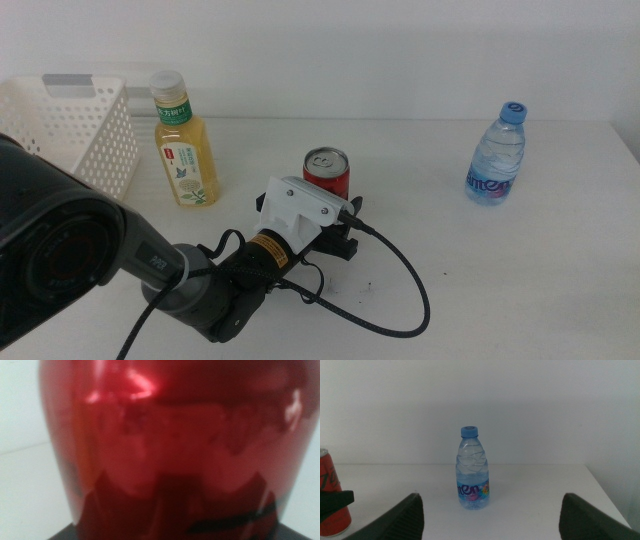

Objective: Use arms to grab the bottles and put them into the dustbin to the left of the table.

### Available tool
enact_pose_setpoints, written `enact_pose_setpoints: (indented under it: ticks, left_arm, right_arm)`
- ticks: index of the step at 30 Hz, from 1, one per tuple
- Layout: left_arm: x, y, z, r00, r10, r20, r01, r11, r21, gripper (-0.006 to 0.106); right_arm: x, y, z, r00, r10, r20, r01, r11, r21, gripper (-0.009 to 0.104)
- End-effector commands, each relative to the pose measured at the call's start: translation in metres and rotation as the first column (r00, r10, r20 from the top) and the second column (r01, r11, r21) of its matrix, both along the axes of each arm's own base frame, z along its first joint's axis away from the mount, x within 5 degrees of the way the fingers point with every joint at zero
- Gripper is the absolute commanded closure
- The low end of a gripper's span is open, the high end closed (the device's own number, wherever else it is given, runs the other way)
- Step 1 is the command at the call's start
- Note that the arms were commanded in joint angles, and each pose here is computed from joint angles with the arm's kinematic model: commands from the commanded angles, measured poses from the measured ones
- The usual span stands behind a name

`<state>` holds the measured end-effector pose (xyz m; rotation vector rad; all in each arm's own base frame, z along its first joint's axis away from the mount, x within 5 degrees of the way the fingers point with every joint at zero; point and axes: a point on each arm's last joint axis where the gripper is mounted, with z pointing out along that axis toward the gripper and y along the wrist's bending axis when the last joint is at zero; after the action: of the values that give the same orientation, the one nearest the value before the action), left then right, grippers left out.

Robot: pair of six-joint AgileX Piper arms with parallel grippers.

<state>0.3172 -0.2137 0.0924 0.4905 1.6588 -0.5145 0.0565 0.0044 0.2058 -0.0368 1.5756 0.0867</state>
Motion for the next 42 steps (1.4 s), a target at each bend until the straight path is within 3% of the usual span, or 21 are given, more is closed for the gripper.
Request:
enact_pose_setpoints:
  ticks: [1, 18, 24, 31, 42]
  left_arm:
    - [0.0, -0.001, 0.011, 0.999, -0.009, 0.036, 0.01, 1.0, -0.027, 0.091]
    - [-0.021, 0.014, 0.065, 0.999, -0.009, 0.044, 0.008, 1.0, 0.01, 0.092]
    - [-0.031, 0.019, 0.093, 1.0, -0.023, 0.0, 0.023, 0.997, 0.071, 0.092]
    - [-0.044, 0.029, 0.132, 1.0, -0.012, -0.002, 0.012, 0.996, 0.086, 0.092]
    - [-0.063, 0.044, 0.176, 1.0, 0.012, 0.022, -0.014, 0.998, 0.059, 0.092]
  right_arm:
    - [0.0, 0.0, 0.0, 1.0, 0.0, 0.009, 0.001, 1.0, -0.009, 0.002]
    - [0.0, 0.0, 0.0, 1.0, 0.0, 0.009, 0.001, 1.0, -0.009, 0.002]
    - [0.0, 0.0, 0.0, 1.0, 0.0, 0.009, 0.001, 1.0, -0.009, 0.002]
    - [0.0, 0.0, 0.0, 1.0, 0.0, 0.009, 0.001, 1.0, -0.009, 0.002]
    - [0.0, 0.0, 0.0, 1.0, 0.0, 0.009, 0.001, 1.0, -0.009, 0.002]
